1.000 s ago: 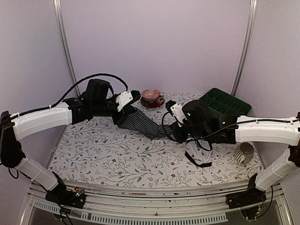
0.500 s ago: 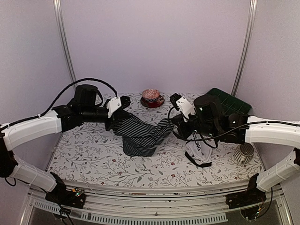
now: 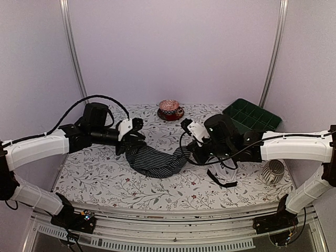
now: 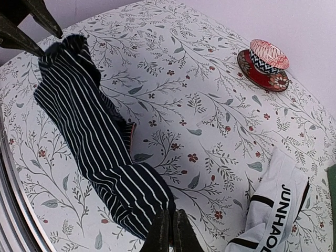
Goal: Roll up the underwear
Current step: Place the underwear at the center of the board.
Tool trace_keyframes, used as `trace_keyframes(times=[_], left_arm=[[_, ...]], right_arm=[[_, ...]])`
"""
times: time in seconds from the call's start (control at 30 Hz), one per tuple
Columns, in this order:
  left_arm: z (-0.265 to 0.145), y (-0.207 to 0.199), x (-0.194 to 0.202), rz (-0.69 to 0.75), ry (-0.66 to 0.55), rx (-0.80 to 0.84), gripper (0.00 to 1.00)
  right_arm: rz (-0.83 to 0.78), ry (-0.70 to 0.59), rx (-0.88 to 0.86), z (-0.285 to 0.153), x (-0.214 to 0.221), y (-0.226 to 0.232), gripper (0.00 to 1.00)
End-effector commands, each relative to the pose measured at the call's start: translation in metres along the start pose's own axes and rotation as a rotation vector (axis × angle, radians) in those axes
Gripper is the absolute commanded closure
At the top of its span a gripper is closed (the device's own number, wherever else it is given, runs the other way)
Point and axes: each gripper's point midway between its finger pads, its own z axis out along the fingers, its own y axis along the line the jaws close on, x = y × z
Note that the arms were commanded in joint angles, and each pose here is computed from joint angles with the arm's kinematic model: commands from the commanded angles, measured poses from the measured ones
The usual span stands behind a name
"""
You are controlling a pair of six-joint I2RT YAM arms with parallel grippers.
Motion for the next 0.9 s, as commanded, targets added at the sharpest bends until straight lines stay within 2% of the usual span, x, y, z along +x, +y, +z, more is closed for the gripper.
trace_keyframes(times=[0.0, 0.03, 0.13, 0.2, 0.37, 0.47, 0.6, 0.7, 0.87], left_arm=[[0.006, -0.012, 0.018, -0.023, 0.002, 0.065, 0.73], [0.007, -0.015, 0.023, -0.032, 0.005, 0.08, 0.73], [0.013, -0.027, 0.036, -0.051, 0.019, 0.131, 0.82], [0.017, -0.034, 0.045, -0.068, 0.035, 0.16, 0.8], [0.031, -0.045, 0.073, -0.088, 0.102, 0.19, 0.47], [0.04, -0.037, 0.085, -0.101, 0.145, 0.151, 0.39], [0.054, -0.02, 0.09, -0.146, 0.185, 0.125, 0.38], [0.064, -0.02, 0.085, -0.166, 0.188, 0.194, 0.38], [0.078, -0.025, 0.096, -0.221, 0.265, 0.303, 0.4]], right_arm=[[-0.007, 0.065, -0.025, 0.011, 0.022, 0.005, 0.98], [-0.007, 0.074, -0.025, 0.012, 0.025, 0.005, 0.98], [-0.003, 0.111, -0.027, 0.018, 0.038, 0.006, 0.98], [-0.002, 0.141, -0.048, 0.02, 0.049, 0.01, 0.98], [-0.028, 0.208, -0.111, 0.023, 0.085, 0.021, 0.98], [-0.037, 0.234, -0.127, 0.023, 0.102, 0.024, 0.98], [-0.04, 0.256, -0.157, 0.025, 0.115, 0.03, 0.98], [-0.048, 0.279, -0.162, 0.028, 0.126, 0.031, 0.98], [-0.051, 0.314, -0.165, 0.035, 0.137, 0.033, 0.98]])
